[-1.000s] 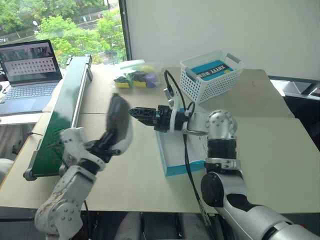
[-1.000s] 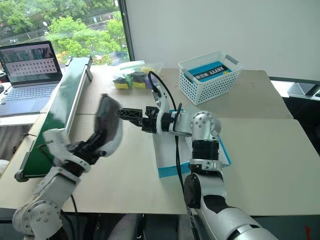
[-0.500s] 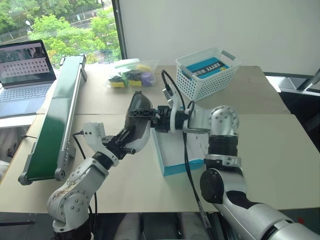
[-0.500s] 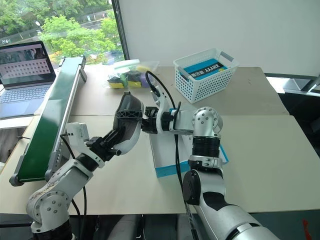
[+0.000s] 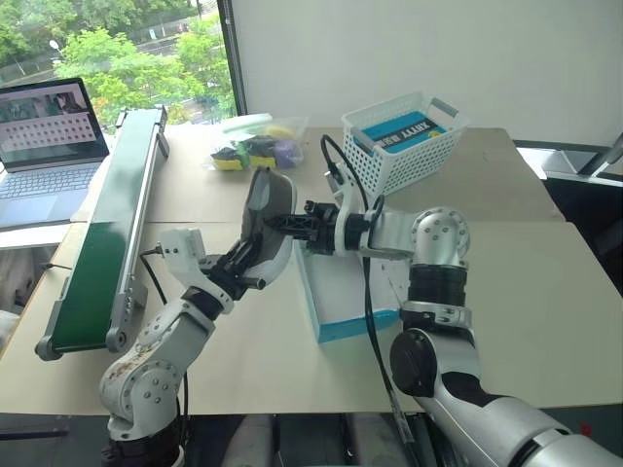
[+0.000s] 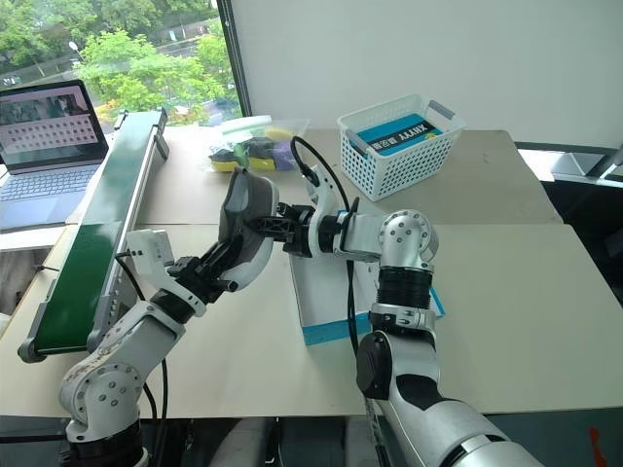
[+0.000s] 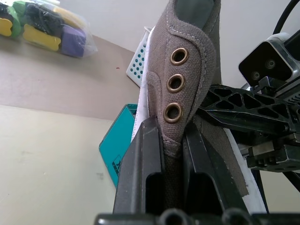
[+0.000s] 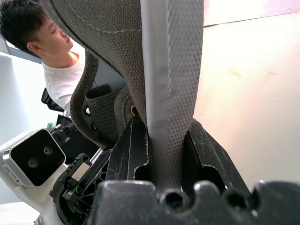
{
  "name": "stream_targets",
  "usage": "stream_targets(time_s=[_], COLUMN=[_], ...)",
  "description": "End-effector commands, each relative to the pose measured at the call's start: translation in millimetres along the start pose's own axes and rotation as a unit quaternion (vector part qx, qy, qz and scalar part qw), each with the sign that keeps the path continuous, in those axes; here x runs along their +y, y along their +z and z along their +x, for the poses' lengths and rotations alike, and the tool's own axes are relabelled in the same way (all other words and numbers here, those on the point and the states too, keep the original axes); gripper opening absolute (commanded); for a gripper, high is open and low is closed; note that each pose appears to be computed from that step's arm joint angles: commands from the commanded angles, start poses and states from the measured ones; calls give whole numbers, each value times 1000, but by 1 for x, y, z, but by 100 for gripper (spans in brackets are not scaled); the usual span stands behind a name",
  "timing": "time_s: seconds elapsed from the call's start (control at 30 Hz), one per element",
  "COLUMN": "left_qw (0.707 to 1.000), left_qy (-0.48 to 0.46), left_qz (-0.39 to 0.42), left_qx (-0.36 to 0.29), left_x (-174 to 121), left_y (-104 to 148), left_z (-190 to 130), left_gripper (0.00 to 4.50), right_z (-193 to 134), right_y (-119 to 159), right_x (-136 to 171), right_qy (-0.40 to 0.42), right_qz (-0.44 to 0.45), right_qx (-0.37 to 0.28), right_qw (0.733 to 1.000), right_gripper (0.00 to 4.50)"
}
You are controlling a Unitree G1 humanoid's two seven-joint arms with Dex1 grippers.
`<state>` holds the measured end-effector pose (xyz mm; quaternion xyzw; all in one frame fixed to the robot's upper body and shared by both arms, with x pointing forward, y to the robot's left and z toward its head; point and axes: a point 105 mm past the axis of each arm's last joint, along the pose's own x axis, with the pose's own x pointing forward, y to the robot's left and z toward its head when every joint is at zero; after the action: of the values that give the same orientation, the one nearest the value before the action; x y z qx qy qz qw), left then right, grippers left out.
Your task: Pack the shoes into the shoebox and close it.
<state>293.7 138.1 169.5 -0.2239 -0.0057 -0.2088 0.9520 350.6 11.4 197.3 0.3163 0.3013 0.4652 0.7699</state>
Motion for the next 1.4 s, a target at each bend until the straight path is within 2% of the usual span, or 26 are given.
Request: stream_targets(time_s=[0.03,0.1,0.2,0.23,0.27,0.43,0.5,0.57,0.63,0.77,0.83,1.03,1.23,1.4], left_qw=[997,997,993,994,994,989,988,987,981,966,960,947,947,947], left_qy=[65,59,39,31,17,-38,-56,-89,-117,-130,-138,-166,-176,-179], left_qz=[37,57,104,105,110,139,137,131,145,199,216,241,239,237], left_qx=[1,8,28,27,23,32,34,39,57,98,116,133,127,122], left_x=[25,23,15,12,7,-9,-15,-26,-33,-25,-16,-10,-16,-20], left_y=[2,1,-2,-2,1,6,6,4,0,-5,-5,-7,-13,-15], left_z=[-4,-4,-4,-4,-5,-11,-12,-16,-24,-35,-41,-41,-36,-35], left_gripper=[0,96,187,240,262,262,262,262,262,262,262,262,262,262], right_z=[8,7,5,4,1,-18,-24,-30,-39,-56,-64,-75,-70,-70], right_y=[-3,0,10,15,23,64,72,79,88,100,99,77,54,47], right_x=[34,33,29,28,26,15,11,10,12,10,-1,-43,-71,-96], right_qy=[84,77,58,51,42,-6,-21,-48,-71,-113,-162,-249,-265,-294], right_qz=[1,2,10,15,17,14,6,-39,-87,-155,-199,-241,-248,-261], right_qx=[-28,-40,-73,-88,-107,-182,-192,-185,-166,-115,-58,98,172,198], right_qw=[996,996,996,995,993,983,981,981,980,975,965,933,916,898], right_gripper=[39,39,39,39,39,39,39,39,39,39,39,39,39,39])
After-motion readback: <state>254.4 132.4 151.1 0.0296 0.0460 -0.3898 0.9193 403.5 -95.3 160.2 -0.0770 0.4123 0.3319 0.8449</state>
